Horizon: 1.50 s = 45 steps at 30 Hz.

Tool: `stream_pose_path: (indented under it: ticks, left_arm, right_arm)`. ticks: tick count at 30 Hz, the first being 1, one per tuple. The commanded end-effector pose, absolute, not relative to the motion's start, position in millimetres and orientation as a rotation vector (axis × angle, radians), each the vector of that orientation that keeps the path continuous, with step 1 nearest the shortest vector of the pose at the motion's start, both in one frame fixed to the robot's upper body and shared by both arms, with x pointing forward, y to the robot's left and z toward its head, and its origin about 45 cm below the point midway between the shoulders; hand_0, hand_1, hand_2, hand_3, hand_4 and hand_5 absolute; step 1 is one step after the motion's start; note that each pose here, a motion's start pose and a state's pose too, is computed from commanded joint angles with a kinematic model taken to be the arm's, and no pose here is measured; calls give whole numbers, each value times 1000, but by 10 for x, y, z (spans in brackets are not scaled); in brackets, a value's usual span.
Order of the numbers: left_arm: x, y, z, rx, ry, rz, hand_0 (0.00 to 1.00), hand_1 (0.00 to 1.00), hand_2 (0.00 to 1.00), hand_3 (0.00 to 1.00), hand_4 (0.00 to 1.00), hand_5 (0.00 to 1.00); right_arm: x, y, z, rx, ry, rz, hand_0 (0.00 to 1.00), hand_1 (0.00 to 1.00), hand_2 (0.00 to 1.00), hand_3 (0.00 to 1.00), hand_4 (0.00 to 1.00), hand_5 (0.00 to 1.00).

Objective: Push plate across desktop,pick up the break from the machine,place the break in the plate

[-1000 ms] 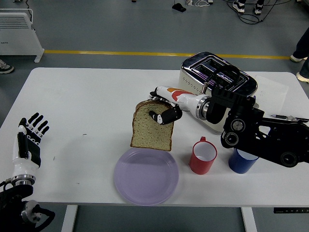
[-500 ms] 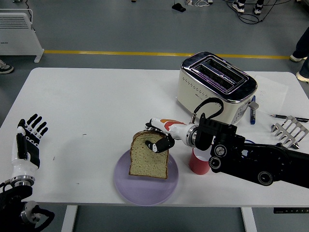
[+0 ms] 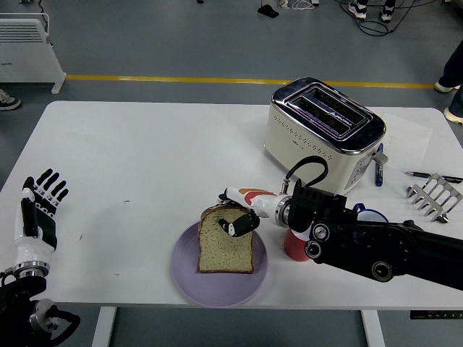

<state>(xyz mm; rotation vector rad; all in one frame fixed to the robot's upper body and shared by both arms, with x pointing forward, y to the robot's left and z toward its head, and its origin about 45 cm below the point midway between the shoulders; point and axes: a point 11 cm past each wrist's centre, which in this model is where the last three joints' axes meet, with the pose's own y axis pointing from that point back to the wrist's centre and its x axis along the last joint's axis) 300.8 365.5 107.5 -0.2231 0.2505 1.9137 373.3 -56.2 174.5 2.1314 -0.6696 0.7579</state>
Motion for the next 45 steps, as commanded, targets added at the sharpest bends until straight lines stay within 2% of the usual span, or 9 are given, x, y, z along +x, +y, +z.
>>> stream_pose_path:
  ticks: [2, 3, 8, 15, 26, 27, 32, 34, 45]
  left_arm:
    - [3008, 3663, 1082, -226, 248, 1916, 764, 766, 809, 726, 544, 998]
    - [3008, 3667, 1084, -227, 247, 1918, 763, 766, 809, 725, 544, 998]
    - [3010, 3673, 1091, -230, 244, 1920, 763, 766, 809, 725, 544, 998]
    - [3016, 3668, 1096, -232, 243, 1919, 763, 766, 808, 719, 540, 998]
    - [3025, 3673, 1121, -238, 236, 1919, 763, 764, 808, 719, 541, 998]
    - [3026, 3673, 1124, -239, 236, 1919, 762, 765, 808, 719, 541, 998]
    - [3032, 3685, 1146, -246, 230, 1921, 762, 765, 808, 719, 541, 998]
    - [3035, 3686, 1155, -248, 229, 1920, 762, 764, 808, 719, 541, 998]
    - [3006, 3761, 1228, -304, 230, 1944, 762, 764, 807, 719, 542, 998]
  right_arm:
    - [3734, -556, 1738, 2131, -661, 768, 638, 686, 691, 733, 515, 263]
    - [3734, -554, 1732, 2131, -657, 773, 743, 789, 867, 876, 607, 345]
    - [3747, -542, 1728, 2132, -648, 809, 743, 789, 867, 876, 607, 345]
    - [3818, -524, 1835, 2141, -696, 902, 880, 907, 993, 998, 685, 404]
    - [3796, -449, 2289, 2268, -816, 974, 883, 897, 986, 998, 696, 417]
    - [3779, -433, 2324, 2287, -820, 972, 839, 844, 917, 885, 652, 413]
    - [3595, -350, 2839, 2560, -816, 937, 839, 844, 917, 885, 652, 413]
    - [3535, -358, 3120, 2689, -844, 903, 796, 803, 840, 808, 542, 380]
    - [3855, -1516, 3998, 2961, -1441, 456, 801, 790, 822, 818, 558, 433]
